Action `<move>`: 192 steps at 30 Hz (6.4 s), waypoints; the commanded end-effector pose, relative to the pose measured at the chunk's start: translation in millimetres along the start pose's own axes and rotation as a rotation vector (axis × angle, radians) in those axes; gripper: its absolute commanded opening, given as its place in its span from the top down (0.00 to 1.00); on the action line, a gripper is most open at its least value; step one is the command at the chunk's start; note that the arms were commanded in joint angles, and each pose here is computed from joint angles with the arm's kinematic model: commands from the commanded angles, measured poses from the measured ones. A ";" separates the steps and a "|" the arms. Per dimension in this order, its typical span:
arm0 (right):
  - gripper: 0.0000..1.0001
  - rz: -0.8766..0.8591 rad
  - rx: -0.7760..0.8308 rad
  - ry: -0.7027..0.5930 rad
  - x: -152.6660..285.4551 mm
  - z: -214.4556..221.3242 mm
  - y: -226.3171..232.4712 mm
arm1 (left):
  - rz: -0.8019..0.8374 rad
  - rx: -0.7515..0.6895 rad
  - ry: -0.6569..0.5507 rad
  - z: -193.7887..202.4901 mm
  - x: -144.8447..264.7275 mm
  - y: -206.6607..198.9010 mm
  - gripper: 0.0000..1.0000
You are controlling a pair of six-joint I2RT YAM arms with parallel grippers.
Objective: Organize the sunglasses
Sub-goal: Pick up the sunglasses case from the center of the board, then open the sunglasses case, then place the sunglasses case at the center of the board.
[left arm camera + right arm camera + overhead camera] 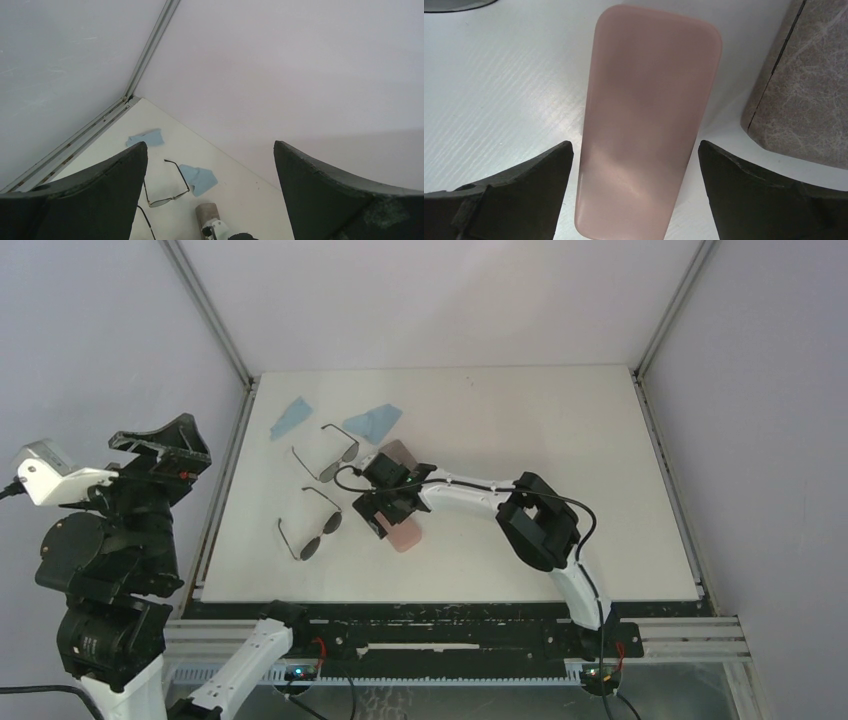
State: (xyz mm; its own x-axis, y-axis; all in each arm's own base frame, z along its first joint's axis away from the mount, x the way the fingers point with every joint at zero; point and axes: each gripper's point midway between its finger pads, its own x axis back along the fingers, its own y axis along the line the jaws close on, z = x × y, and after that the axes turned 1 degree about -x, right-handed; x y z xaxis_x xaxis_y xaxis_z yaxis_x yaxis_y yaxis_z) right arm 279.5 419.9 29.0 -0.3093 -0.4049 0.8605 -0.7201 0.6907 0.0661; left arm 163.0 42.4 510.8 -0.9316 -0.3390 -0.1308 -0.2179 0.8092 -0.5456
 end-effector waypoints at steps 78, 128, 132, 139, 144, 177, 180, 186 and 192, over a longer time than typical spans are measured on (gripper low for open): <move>1.00 -0.802 -0.063 -1.316 395.1 -21.3 25.7 | 1.533 0.118 0.463 232.8 127.0 -172.1 0.03; 1.00 -0.860 0.151 -1.307 409.2 -13.3 70.8 | 1.821 0.195 0.531 211.9 190.6 -192.4 0.28; 1.00 -0.800 0.102 -1.286 399.8 -17.8 62.9 | 1.809 0.199 0.537 213.0 190.2 -191.0 0.52; 1.00 -0.610 -0.013 -1.263 384.1 -24.0 34.5 | 1.659 0.142 0.548 228.9 170.0 -186.8 0.67; 1.00 -0.428 -0.076 -1.208 370.6 -28.9 8.8 | 1.518 0.086 0.563 245.1 147.6 -184.7 0.66; 1.00 0.180 -0.065 -1.029 362.9 2.5 -70.7 | 0.921 -0.124 0.496 252.0 66.3 -117.6 0.00; 1.00 0.356 -0.069 -0.901 352.5 21.4 -99.2 | 0.761 -0.193 0.500 260.6 48.5 -90.4 0.00; 1.00 0.677 0.008 -0.539 318.3 55.2 -141.6 | 0.437 -0.321 0.516 275.9 20.8 -33.0 0.00; 1.00 0.864 0.137 -0.259 278.2 70.9 -159.1 | 0.332 -0.376 0.524 276.9 18.1 -6.8 0.00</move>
State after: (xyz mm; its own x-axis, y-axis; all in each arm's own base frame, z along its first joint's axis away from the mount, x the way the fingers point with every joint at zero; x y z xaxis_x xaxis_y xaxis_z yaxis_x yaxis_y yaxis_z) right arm 256.3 177.7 227.1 -0.8878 -0.1091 0.4472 -0.3240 0.8382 -0.4386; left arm 227.6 -128.9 267.7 -0.9325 0.2722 0.2374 0.2206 0.9497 -0.2223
